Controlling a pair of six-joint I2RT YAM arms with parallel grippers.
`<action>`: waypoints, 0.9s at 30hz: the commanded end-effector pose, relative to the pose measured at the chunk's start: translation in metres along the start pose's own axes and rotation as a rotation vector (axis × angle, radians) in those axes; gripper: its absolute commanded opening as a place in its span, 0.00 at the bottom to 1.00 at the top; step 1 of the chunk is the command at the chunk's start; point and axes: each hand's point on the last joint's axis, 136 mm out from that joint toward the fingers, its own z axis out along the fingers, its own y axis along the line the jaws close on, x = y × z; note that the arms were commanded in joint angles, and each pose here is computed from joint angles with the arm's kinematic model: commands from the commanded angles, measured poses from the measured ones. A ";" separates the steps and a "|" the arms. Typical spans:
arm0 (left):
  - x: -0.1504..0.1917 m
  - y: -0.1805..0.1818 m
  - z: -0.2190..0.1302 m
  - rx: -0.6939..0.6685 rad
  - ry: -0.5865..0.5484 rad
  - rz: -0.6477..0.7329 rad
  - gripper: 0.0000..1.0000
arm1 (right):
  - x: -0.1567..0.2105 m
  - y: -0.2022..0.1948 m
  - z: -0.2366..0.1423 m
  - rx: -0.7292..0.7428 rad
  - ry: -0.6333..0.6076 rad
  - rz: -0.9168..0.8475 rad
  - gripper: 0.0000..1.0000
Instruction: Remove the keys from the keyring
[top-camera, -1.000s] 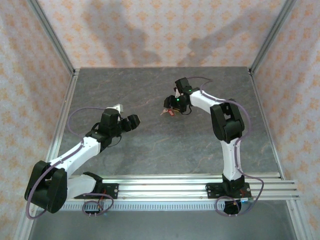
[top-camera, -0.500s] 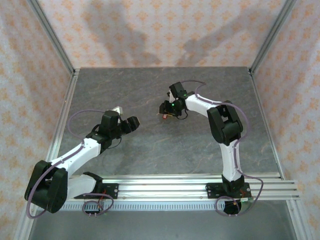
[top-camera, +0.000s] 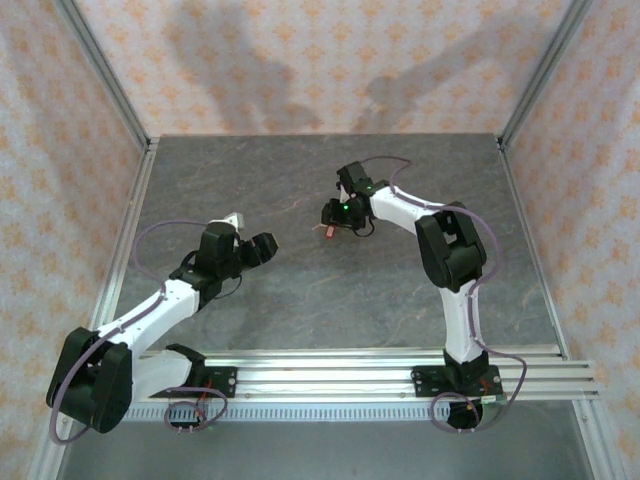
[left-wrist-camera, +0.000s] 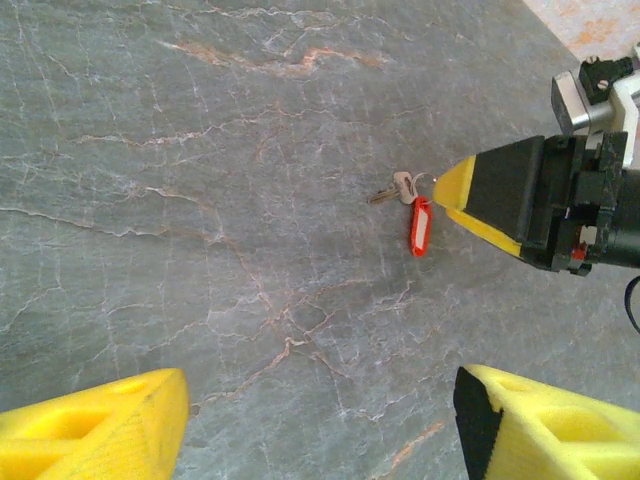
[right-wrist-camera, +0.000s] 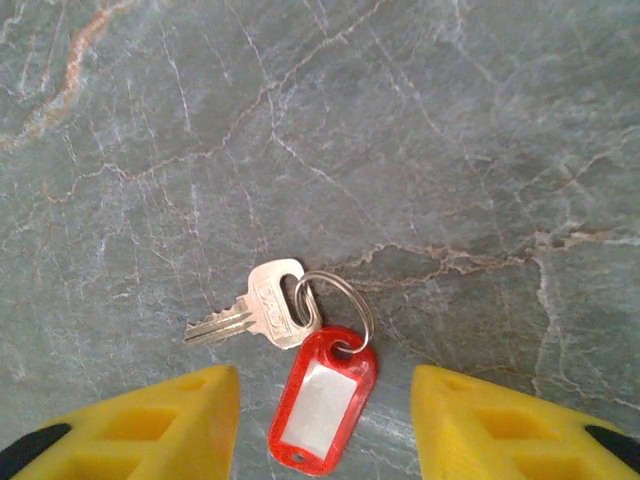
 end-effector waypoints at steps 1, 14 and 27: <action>0.004 -0.006 -0.002 0.033 0.009 -0.002 0.71 | -0.011 -0.001 -0.001 0.021 -0.021 -0.009 0.46; 0.006 -0.011 -0.005 0.056 0.014 -0.001 0.70 | -0.016 -0.003 0.013 0.033 -0.008 0.004 0.49; 0.007 -0.012 0.000 0.060 0.021 -0.006 0.70 | -0.010 0.000 0.014 0.010 0.015 0.004 0.34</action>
